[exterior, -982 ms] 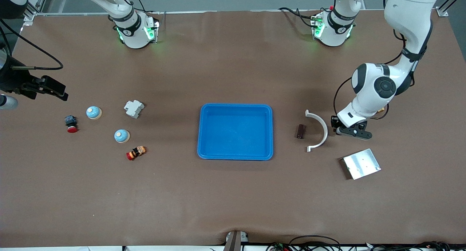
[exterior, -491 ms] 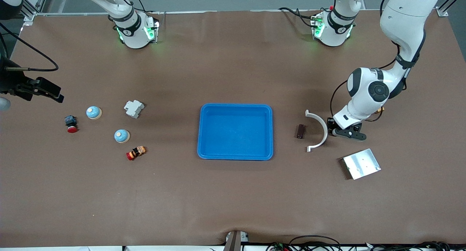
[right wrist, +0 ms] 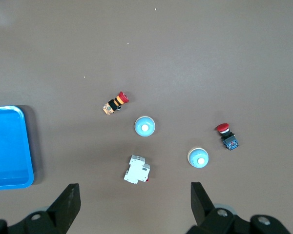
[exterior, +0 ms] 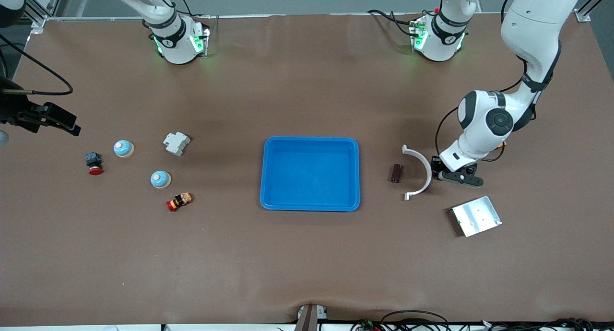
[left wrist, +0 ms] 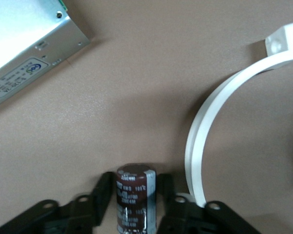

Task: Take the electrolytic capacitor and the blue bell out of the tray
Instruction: 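Lower the capacitor beside the white arc and open the left gripper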

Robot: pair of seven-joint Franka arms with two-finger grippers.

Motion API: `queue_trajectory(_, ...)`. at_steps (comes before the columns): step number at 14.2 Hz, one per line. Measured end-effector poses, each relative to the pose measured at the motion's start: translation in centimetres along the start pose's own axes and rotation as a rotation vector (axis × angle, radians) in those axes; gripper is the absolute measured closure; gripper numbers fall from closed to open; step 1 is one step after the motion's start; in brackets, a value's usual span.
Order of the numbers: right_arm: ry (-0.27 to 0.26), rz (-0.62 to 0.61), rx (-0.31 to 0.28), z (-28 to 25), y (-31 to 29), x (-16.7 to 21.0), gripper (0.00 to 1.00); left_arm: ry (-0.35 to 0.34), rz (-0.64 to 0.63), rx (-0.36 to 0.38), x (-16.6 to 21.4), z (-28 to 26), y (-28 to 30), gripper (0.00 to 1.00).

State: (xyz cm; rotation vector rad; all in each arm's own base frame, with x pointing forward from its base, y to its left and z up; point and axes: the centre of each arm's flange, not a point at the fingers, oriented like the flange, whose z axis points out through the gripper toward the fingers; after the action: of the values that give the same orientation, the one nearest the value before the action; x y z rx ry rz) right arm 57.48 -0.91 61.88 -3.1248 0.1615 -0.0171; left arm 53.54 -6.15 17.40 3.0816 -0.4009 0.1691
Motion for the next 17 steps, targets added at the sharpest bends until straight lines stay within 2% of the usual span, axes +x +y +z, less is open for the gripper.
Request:
queue_trajectory(4,-0.001,0.0,0.0,0.0,0.0,0.0,0.0,0.011,-0.003,0.002,0.6,-0.2,-0.3,0.04)
queue_trajectory(5,-0.001,0.0,0.0,0.0,0.0,0.0,0.0,0.012,-0.003,0.003,0.8,-0.4,-0.3,0.0)
queue_trajectory(11,-0.003,-0.003,0.001,0.1,-0.2,0.0,0.0,-0.03,-0.018,0.01,1.8,-3.0,-0.6,0.0)
queue_trajectory(15,-0.004,-0.01,0.001,0.1,-0.5,-0.1,0.0,-0.08,-0.06,0.015,4.4,-6.3,-0.9,0.0)
queue_trajectory(17,-0.004,-0.011,0.001,0.1,-0.5,-0.1,0.0,-0.084,-0.064,0.016,5.7,-7.7,-0.9,0.0)
